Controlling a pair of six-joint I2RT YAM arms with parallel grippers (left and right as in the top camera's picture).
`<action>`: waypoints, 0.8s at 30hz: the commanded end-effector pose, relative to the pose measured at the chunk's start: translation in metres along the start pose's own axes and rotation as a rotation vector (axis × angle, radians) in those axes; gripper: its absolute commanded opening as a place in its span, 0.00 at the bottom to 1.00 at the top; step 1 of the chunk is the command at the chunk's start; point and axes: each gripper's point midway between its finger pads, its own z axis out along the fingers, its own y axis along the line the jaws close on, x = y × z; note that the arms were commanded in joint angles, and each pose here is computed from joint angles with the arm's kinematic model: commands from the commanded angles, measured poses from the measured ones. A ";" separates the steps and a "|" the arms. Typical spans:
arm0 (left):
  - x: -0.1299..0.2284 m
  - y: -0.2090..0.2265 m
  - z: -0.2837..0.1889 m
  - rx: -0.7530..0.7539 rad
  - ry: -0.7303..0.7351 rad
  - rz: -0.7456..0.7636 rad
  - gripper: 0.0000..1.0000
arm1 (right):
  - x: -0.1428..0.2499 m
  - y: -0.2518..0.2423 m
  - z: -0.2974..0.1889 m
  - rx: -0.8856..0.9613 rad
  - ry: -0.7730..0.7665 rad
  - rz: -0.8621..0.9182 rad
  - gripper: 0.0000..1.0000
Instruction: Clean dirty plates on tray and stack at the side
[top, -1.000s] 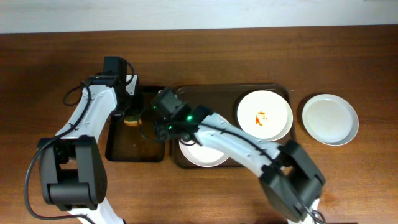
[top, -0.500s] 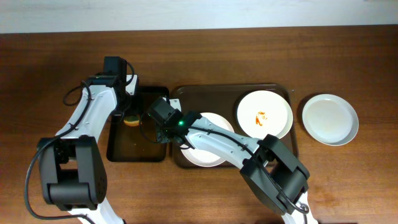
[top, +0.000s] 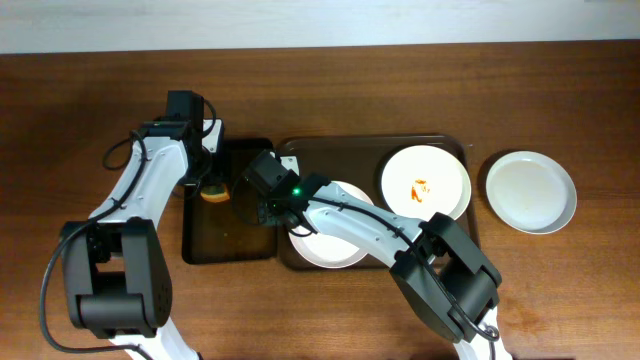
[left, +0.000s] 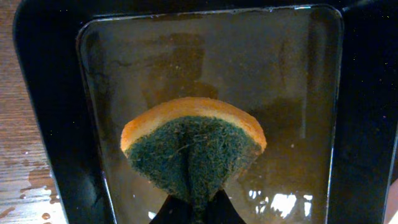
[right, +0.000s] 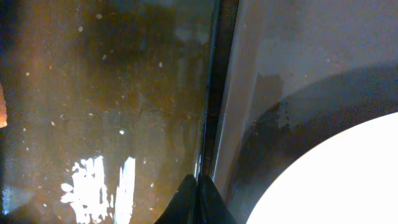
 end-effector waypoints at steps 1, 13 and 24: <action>-0.012 -0.003 -0.012 0.014 -0.051 0.017 0.00 | 0.003 -0.001 -0.005 0.022 -0.004 0.000 0.30; -0.014 -0.003 -0.012 0.015 -0.059 0.018 0.00 | -0.099 -0.006 -0.007 -0.057 -0.320 0.068 0.50; -0.016 -0.003 -0.012 0.015 -0.067 0.020 0.00 | -0.104 -0.012 0.024 -0.030 -0.365 0.058 0.20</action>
